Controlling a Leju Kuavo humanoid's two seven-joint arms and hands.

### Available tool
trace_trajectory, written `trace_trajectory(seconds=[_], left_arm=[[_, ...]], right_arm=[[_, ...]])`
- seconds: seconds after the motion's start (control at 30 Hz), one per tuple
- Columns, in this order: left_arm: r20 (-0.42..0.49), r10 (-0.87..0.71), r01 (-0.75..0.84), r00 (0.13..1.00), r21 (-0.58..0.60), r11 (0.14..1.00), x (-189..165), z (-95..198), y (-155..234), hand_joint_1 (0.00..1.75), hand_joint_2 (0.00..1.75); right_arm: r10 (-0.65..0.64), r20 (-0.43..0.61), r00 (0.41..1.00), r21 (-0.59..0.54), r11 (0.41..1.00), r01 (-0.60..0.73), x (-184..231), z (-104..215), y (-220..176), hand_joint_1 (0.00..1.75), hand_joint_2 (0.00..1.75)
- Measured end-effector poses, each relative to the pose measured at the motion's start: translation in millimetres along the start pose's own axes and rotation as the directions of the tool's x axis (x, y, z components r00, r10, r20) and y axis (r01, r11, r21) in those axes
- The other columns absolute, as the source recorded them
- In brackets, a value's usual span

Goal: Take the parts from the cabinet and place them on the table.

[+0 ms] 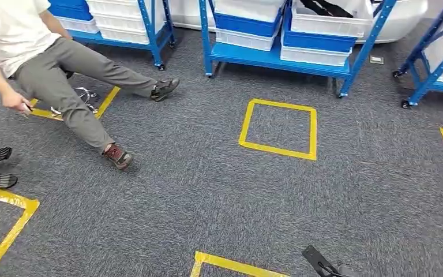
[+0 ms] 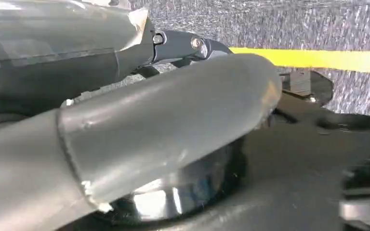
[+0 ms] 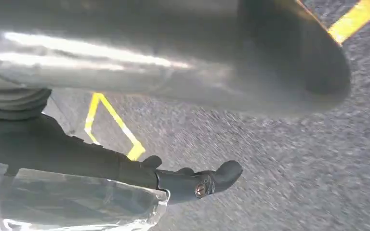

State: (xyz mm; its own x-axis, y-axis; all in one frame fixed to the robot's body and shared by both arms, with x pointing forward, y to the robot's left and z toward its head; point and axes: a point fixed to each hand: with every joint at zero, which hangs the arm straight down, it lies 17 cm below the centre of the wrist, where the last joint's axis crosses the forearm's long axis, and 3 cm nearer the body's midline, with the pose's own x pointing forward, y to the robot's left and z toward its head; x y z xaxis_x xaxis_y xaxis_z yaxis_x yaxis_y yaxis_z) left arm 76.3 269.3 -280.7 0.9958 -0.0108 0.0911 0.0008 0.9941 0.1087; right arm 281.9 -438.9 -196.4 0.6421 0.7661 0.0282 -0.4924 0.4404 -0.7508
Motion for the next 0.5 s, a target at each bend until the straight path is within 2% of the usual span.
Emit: trace_trajectory(seconds=[0.23,0.5], left_arm=[[0.001,-0.001,0.001,1.0,0.007,1.0,0.5,-0.6,4.3,0.0,0.0],[0.032,0.005,-0.005,0.999,-0.008,1.0,4.4,0.1,0.1,0.0,0.0]], right_arm=[[-0.005,0.004,1.0,0.002,1.0,0.005,3.9,0.8,1.0,0.0,0.0],[0.046,-0.018,0.999,-0.007,0.999,-0.046,-2.6,1.5,1.6,0.0,0.0]])
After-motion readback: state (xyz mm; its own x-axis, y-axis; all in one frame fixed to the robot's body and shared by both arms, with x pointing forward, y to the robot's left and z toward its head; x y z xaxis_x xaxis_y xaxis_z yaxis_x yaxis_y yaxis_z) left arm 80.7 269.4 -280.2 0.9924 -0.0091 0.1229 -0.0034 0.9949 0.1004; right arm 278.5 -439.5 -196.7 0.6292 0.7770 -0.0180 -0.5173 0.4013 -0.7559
